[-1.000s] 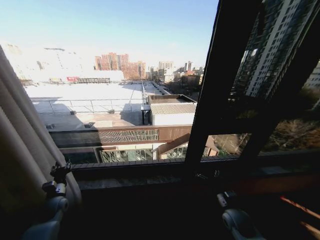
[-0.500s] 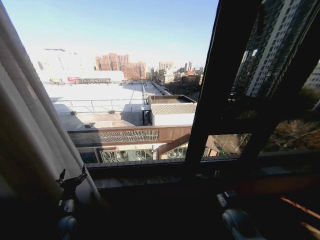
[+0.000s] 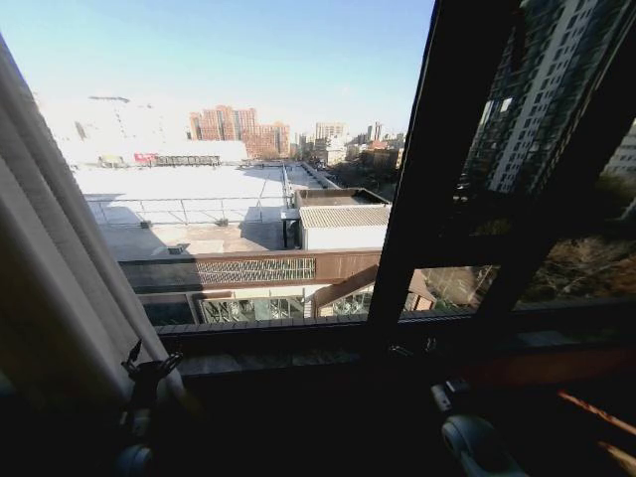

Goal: Open the curtains by pulling them apart, changing their state from closed to fully open.

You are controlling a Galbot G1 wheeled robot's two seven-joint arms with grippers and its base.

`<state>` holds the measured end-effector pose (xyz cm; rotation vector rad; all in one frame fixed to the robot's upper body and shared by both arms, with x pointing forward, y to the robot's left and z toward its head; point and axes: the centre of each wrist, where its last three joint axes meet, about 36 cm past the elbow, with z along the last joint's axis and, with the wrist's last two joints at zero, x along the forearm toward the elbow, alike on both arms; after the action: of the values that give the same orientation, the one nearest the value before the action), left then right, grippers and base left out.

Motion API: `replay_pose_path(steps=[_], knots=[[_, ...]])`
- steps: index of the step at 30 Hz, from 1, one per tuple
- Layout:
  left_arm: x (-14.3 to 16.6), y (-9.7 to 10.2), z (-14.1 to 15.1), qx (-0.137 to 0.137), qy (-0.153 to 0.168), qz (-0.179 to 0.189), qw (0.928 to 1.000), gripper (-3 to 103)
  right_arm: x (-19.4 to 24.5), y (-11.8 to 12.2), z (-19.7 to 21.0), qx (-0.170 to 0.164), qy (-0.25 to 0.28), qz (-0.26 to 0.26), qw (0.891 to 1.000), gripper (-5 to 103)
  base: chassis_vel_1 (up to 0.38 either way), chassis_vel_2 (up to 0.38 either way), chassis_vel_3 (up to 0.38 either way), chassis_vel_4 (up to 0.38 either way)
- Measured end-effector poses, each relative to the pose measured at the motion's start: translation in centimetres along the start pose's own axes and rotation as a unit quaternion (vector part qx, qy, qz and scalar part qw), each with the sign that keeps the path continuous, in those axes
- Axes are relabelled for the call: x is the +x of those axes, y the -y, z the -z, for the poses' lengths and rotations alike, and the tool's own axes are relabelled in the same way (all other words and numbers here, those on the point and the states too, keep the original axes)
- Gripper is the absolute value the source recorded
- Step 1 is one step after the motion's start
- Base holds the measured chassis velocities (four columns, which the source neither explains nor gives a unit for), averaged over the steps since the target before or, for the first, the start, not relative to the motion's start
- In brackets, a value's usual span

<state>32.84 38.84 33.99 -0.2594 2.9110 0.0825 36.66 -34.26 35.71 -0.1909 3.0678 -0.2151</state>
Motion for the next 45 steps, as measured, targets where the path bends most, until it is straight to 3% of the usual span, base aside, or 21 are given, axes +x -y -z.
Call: replay_pose_path(steps=[22,45], knots=[[-0.09,-0.07,-0.04,0.0,-0.002,0.001,1.0,100,0.0,0.0,0.0,0.0,0.0,0.0,1.0,100,-0.038,-0.04,0.037,0.038],[-0.12,-0.08,-0.06,0.0,-0.002,0.002,1.0,100,0.0,0.0,0.0,0.0,0.0,0.0,1.0,100,-0.324,-0.295,0.318,0.301]])
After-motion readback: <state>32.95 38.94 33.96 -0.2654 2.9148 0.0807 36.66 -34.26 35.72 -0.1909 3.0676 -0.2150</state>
